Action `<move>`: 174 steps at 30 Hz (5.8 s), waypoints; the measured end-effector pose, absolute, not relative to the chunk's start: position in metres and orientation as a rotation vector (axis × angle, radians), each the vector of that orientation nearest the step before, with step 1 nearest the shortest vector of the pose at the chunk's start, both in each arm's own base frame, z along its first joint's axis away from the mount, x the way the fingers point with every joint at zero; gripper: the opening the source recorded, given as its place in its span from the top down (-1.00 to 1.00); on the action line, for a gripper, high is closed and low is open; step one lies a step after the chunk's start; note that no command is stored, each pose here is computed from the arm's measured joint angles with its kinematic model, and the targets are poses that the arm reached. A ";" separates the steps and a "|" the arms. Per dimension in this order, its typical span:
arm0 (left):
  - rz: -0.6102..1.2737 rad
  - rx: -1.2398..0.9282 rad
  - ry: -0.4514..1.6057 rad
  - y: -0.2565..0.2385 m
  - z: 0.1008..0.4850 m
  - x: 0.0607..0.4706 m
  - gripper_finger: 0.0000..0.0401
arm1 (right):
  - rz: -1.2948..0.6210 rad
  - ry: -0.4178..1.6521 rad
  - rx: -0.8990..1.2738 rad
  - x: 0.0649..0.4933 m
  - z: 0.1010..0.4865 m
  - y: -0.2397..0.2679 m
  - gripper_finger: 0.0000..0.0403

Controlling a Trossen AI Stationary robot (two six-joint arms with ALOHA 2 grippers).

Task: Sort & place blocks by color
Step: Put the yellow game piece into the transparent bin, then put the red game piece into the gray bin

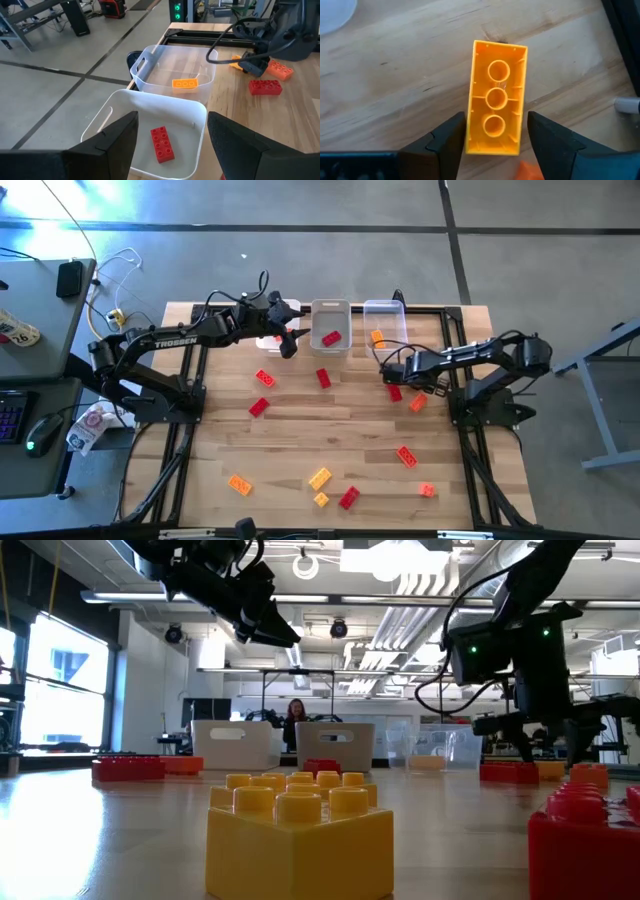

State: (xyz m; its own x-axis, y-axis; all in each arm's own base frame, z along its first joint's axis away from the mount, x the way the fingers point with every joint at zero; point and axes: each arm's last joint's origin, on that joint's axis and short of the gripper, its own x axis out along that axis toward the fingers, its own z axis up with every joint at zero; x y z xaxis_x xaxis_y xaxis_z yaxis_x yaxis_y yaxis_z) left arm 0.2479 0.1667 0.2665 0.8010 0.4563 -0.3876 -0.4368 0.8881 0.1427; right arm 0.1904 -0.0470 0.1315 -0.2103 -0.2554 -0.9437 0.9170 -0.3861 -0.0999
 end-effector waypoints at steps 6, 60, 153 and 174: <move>0.479 0.046 0.427 0.167 0.267 0.248 -0.13 | -1.723 0.920 1.131 0.192 0.128 -0.047 0.30; 0.520 -0.122 0.499 0.165 0.257 0.244 -0.13 | -1.195 0.859 0.564 0.258 0.231 -0.137 0.42; 0.674 -0.601 1.267 0.003 0.164 0.225 -0.13 | -1.012 0.740 0.499 0.247 0.225 -0.139 -0.19; 0.663 -0.502 1.398 0.005 0.132 0.236 0.39 | -0.999 0.697 0.486 0.250 0.228 -0.141 -0.19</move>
State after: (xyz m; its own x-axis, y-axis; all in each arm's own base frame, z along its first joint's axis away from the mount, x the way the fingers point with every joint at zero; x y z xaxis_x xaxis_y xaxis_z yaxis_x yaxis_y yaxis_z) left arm 0.2362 0.0049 0.1322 0.0443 0.1268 -0.9909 -0.6872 0.7239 0.0619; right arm 0.2504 -0.1410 0.2277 0.3585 -0.5900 -0.7235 0.8826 0.4666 0.0569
